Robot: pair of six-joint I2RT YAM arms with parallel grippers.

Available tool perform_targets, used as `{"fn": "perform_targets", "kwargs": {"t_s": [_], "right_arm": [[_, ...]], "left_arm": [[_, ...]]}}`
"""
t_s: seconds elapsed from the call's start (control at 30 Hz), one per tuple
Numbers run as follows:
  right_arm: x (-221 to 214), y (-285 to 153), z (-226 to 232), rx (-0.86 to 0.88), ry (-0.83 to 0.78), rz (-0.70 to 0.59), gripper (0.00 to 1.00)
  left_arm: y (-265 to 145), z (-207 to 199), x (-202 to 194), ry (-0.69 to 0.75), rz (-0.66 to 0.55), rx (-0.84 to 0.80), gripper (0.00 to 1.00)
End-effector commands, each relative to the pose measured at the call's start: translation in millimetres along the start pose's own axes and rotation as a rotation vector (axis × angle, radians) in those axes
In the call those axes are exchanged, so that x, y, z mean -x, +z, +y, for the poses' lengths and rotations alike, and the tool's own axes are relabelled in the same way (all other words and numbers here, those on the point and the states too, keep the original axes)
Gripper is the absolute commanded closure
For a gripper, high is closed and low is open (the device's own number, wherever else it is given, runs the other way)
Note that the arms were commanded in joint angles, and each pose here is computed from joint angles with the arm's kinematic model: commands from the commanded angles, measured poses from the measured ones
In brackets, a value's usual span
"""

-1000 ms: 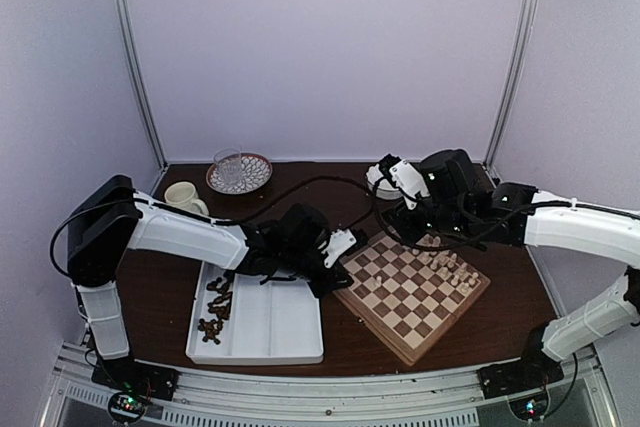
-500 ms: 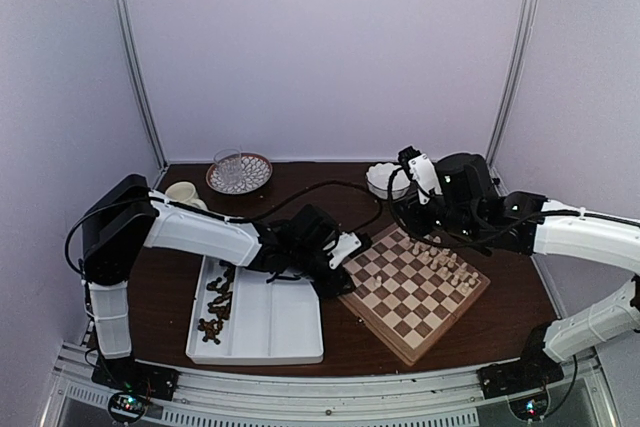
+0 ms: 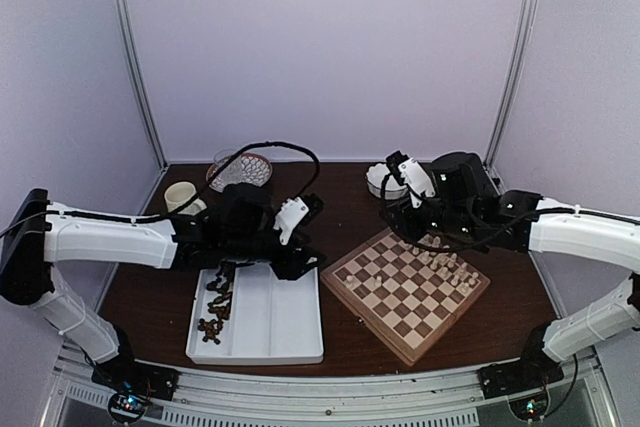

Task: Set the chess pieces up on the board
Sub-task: Pick up the rook from the chessboard.

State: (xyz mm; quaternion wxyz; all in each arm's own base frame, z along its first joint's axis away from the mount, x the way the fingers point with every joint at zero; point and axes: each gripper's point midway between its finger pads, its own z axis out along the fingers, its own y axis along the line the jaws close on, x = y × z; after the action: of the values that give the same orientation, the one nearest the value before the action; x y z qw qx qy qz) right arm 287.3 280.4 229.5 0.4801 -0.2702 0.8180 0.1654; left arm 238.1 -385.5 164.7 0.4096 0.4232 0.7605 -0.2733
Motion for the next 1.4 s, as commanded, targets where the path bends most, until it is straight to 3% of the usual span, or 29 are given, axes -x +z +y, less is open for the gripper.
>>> {"fn": "perform_targets", "kwargs": {"t_s": [0.0,0.33,0.63,0.8,1.37], "right_arm": [[-13,17,38,0.188,-0.05,0.132,0.65],[-76,63,79,0.175,-0.229,0.5,0.58],[-109,77,85,0.141,-0.299,0.654,0.55],[-116,82,80,0.1,-0.322,0.688,0.55],[-124,93,83,0.101,-0.307,0.711,0.74]], "left_arm": [[-17,36,0,-0.079,-0.098,0.177,0.41],[-62,52,4,-0.073,-0.252,0.294,0.43],[-68,52,5,-0.059,-0.262,0.3,0.43],[-64,51,4,-0.055,-0.248,0.291,0.43],[-80,58,6,-0.085,-0.3,0.34,0.44]]}}
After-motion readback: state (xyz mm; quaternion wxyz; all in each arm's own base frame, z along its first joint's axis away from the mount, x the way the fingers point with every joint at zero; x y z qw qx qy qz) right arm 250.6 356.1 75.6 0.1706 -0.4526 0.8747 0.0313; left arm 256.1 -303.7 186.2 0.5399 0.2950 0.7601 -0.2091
